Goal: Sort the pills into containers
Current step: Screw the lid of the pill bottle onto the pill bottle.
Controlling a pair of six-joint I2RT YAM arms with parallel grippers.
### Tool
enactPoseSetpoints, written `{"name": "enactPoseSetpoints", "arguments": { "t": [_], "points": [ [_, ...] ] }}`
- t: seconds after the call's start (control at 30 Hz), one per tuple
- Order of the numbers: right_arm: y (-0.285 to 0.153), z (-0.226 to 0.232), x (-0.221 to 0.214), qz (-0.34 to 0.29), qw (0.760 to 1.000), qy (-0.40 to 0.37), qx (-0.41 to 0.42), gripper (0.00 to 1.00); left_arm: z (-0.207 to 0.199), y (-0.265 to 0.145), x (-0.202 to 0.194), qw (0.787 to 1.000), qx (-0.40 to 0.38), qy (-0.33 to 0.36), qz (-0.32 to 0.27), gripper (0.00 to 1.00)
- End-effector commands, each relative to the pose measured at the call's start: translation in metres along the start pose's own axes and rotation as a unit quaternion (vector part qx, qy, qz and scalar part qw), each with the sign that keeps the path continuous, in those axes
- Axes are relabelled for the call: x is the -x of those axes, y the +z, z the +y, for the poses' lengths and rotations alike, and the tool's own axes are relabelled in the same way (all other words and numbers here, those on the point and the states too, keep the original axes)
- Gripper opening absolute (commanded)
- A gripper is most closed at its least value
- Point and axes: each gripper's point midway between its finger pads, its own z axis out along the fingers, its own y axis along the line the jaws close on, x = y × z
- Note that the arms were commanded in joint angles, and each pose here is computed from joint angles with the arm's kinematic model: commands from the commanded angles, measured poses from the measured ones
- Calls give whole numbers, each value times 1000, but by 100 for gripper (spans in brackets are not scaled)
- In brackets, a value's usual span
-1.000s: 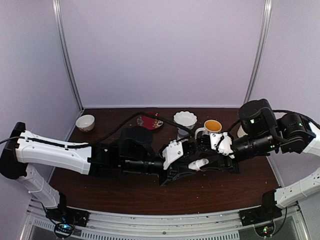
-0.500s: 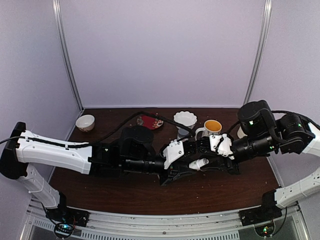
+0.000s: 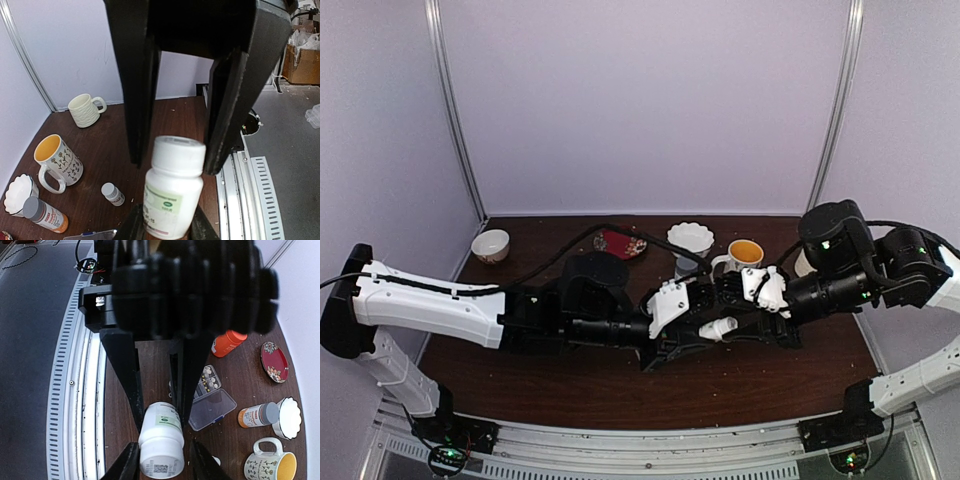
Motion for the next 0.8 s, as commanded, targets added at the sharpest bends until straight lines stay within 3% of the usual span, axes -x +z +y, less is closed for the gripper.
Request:
{"name": "enactPoseSetpoints", "arguments": {
  "t": [0.0,0.07,0.17,0.33,0.43,0.47,0.63,0.77],
  "points": [
    [-5,-1,-1,0,1000,3,-6,33,2,1,20,1000,-2,0,-25,0],
    [-5,0,-1,1,1000,2,-5,32,1,0,21,1000,-3,0,-27,0],
    [-3,0,0,3,1000,1,-1,18,1,0,22,1000,-3,1,-28,0],
    [-3,0,0,4,1000,1,-1,15,1,0,20,1000,-4,0,-24,0],
    [-3,0,1,2,1000,6,-2,0,3,0,18,1000,0,1,-22,0],
    [-3,-1,2,1,1000,13,-3,0,3,0,18,1000,2,1,-22,0],
    [-2,-16,14,-19,992,119,-34,0,14,0,13,999,35,18,-6,0],
    [-5,-27,22,-29,967,249,-53,0,28,-4,9,996,75,40,8,0]
  ]
}}
